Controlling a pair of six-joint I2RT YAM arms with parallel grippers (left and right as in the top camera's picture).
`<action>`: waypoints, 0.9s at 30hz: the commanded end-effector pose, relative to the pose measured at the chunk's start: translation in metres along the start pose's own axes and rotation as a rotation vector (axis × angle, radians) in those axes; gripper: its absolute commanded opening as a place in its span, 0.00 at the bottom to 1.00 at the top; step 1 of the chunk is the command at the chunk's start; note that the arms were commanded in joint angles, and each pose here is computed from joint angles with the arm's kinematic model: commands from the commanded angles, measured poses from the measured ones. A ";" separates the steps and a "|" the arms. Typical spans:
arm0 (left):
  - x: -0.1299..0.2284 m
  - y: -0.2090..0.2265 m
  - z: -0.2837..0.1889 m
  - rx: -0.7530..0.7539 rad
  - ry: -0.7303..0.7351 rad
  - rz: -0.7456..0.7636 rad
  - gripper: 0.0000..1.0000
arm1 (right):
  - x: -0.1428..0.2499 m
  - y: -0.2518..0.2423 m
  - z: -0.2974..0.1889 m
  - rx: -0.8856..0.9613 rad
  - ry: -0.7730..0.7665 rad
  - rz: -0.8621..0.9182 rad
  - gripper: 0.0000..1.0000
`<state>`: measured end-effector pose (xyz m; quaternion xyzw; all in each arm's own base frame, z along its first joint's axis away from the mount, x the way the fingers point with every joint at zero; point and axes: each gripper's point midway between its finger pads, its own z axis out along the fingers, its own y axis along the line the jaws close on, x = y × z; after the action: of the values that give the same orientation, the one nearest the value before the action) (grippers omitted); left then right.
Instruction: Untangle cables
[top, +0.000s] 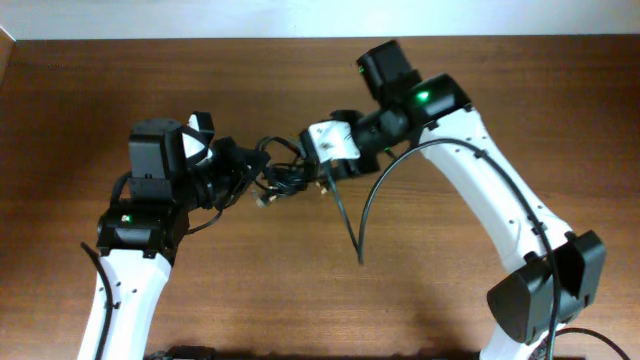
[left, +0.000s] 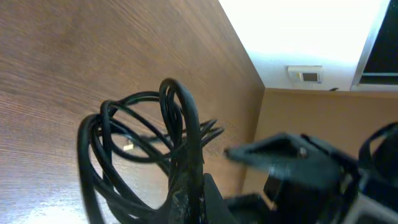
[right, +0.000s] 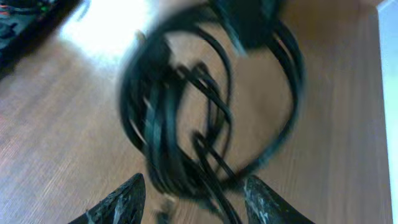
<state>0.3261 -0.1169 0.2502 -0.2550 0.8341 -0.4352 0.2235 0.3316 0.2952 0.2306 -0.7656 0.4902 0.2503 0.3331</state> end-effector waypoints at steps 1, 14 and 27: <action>0.008 -0.013 -0.002 0.051 0.043 0.010 0.00 | -0.003 -0.003 -0.007 0.017 0.003 0.036 0.51; -0.002 -0.034 -0.003 0.135 0.011 0.059 0.03 | -0.020 0.019 0.003 -0.071 -0.043 0.076 0.27; -0.001 -0.030 -0.003 0.119 0.009 0.079 0.09 | -0.009 -0.045 -0.044 0.183 -0.116 0.295 0.04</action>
<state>0.3346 -0.1287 0.2762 -0.2172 0.8123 -0.4810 0.2484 0.3502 0.3004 0.2441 -0.7159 0.5332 0.2711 0.3601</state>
